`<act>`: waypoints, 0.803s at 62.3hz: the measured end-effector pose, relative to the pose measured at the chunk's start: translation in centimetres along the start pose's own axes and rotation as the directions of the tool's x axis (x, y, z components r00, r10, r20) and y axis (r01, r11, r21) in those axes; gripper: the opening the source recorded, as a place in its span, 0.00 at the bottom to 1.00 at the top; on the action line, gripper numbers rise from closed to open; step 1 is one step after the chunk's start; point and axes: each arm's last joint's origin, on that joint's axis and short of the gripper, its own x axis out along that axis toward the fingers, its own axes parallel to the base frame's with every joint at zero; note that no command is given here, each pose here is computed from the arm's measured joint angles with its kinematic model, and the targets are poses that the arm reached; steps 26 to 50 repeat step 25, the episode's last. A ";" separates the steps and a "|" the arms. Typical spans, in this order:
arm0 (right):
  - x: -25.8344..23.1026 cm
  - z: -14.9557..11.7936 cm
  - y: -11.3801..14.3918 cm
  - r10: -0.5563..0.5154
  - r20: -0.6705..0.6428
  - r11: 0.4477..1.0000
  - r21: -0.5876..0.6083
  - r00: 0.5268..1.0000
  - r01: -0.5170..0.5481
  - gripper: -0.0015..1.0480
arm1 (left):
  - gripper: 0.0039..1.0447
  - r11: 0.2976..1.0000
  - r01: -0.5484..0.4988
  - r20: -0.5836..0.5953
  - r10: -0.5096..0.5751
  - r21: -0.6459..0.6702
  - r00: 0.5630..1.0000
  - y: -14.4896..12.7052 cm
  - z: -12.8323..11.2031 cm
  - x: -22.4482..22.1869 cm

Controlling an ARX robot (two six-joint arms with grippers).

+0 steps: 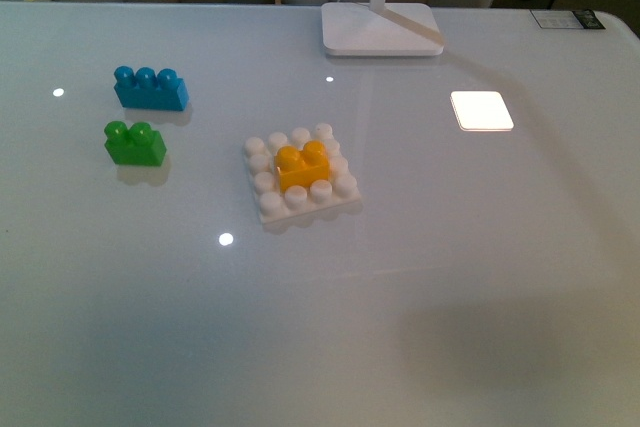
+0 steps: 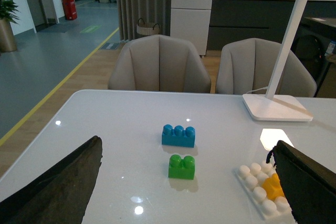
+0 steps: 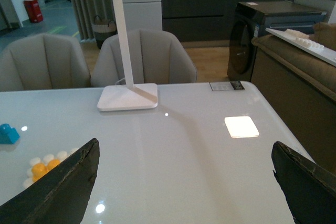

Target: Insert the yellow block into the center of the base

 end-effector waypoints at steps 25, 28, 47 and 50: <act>0.0 0.0 0.0 0.000 0.000 1.000 0.000 1.000 0.000 0.92 | 0.93 1.000 0.000 0.000 0.000 0.000 1.000 0.0 0.0 0.0; 0.0 0.0 0.0 0.000 0.000 1.000 0.000 1.000 0.000 0.92 | 0.93 1.000 0.000 0.000 0.000 0.000 1.000 0.0 0.0 0.0; 0.0 0.0 0.0 0.000 0.000 1.000 0.000 1.000 0.000 0.92 | 0.93 1.000 0.000 0.000 0.000 0.000 1.000 0.0 0.0 0.0; 0.0 0.0 0.0 0.000 0.000 1.000 0.000 1.000 0.000 0.92 | 0.93 1.000 0.000 0.000 0.000 0.000 1.000 0.0 0.0 0.0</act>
